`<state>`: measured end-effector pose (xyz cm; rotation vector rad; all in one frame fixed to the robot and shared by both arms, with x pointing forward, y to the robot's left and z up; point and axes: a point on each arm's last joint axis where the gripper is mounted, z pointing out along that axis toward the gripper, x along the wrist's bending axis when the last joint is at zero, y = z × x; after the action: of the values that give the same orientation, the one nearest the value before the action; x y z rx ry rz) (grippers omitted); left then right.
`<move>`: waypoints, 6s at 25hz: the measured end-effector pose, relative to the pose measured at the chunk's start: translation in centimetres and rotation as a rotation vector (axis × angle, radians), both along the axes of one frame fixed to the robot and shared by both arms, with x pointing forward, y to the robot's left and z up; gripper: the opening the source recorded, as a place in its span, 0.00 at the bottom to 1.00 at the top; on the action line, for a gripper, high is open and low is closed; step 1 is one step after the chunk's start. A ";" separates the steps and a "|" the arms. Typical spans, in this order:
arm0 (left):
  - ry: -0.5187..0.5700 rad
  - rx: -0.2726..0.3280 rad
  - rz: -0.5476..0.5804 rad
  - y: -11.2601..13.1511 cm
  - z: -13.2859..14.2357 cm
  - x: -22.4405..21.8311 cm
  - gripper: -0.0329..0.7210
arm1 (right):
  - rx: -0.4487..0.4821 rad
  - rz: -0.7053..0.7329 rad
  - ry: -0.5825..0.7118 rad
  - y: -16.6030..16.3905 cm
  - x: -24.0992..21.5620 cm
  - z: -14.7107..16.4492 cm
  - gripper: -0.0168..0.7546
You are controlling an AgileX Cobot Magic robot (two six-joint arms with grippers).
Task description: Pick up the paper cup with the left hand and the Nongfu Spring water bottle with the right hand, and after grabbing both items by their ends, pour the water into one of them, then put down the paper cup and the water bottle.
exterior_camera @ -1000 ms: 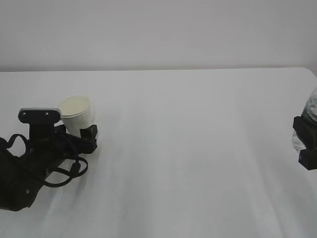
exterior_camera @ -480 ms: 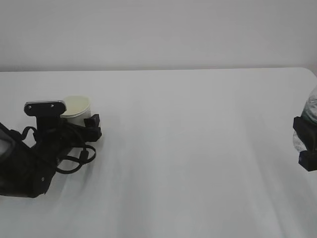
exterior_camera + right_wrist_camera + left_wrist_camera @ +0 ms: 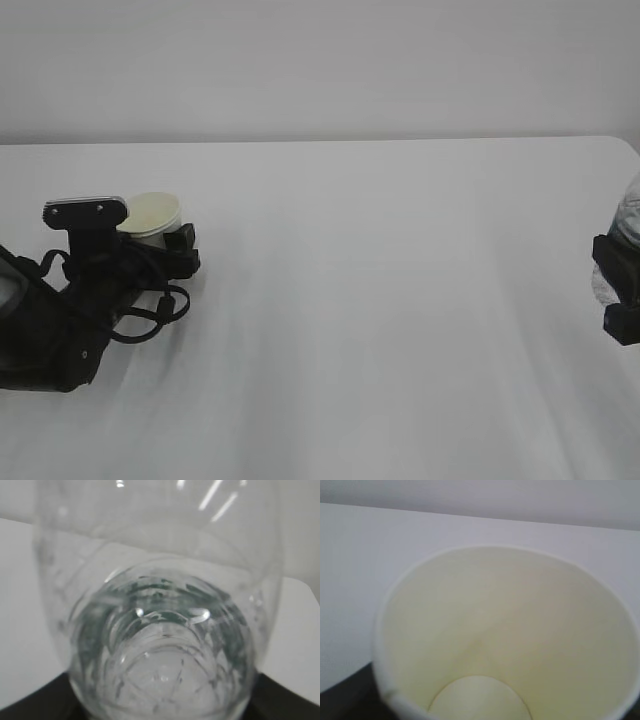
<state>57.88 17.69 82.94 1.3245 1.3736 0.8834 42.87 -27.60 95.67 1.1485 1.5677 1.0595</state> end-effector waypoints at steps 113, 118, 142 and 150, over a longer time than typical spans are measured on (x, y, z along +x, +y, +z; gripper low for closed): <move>-0.054 0.052 -1.495 -20.1 9.4 -13.1 0.66 | -0.635 0.234 0.147 -0.3 -3.3 3.7 0.56; -0.055 0.049 -1.509 -20.5 9.4 -13.7 0.66 | -0.729 0.274 0.133 -0.3 -3.3 3.6 0.56; -0.053 0.042 -1.503 -20.6 9.4 -13.8 0.66 | -0.935 0.375 0.078 -0.1 -3.3 3.7 0.56; -0.053 0.042 -1.503 -20.6 9.4 -13.8 0.66 | -0.969 0.373 0.036 0.0 -2.9 4.8 0.56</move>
<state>44.10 -2.90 92.35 1.8136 0.0509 -0.1122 40.02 -27.62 100.51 0.2164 2.0134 0.3611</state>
